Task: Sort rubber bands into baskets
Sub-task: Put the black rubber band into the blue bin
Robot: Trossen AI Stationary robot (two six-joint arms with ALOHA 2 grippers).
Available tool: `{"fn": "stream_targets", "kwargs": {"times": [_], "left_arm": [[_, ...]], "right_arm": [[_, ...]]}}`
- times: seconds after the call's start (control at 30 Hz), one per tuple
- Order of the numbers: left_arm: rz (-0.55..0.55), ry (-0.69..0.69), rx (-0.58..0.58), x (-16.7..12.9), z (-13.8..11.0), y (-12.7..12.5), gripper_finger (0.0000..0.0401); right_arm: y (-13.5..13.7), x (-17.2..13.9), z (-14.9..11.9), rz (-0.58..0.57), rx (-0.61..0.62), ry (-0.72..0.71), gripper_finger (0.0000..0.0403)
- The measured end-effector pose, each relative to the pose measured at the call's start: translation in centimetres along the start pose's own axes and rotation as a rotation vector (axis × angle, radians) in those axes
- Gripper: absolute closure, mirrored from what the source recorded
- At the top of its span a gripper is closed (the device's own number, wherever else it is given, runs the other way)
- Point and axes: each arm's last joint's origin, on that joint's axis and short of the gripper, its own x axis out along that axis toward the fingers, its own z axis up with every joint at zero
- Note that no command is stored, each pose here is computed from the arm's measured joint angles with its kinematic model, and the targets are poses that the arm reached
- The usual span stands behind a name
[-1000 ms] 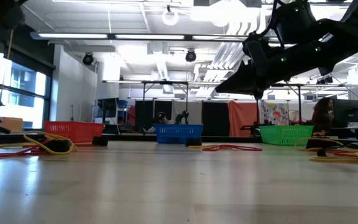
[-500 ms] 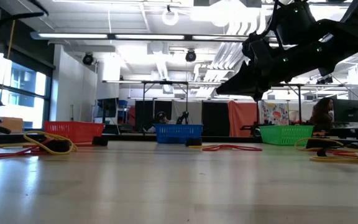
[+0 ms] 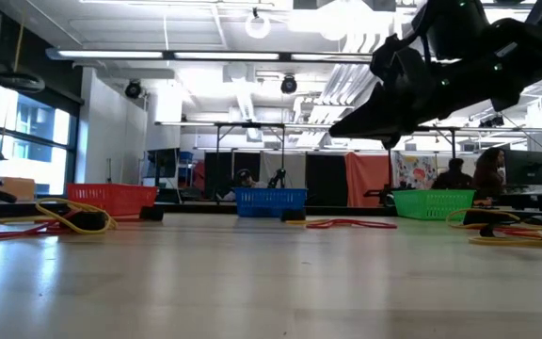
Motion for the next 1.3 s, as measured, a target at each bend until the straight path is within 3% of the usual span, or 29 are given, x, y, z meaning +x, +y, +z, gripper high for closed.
{"fn": "stream_targets", "kwargs": {"times": [0.13,0.97,1.3], "left_arm": [[-0.102,-0.025,-0.009,0.3,0.0,0.0,0.0221],[-0.150,-0.046,-0.006,-0.1,-0.1,0.1,0.0215],[-0.194,-0.016,-0.039,1.8,0.3,0.4,0.0217]], "right_arm": [[0.1,0.0,0.0,0.004,-0.001,0.000,0.0403],[0.0,0.0,0.0,-0.021,-0.005,-0.004,0.0403],[0.0,0.0,0.0,-0.021,-0.020,-0.005,0.0403]]}}
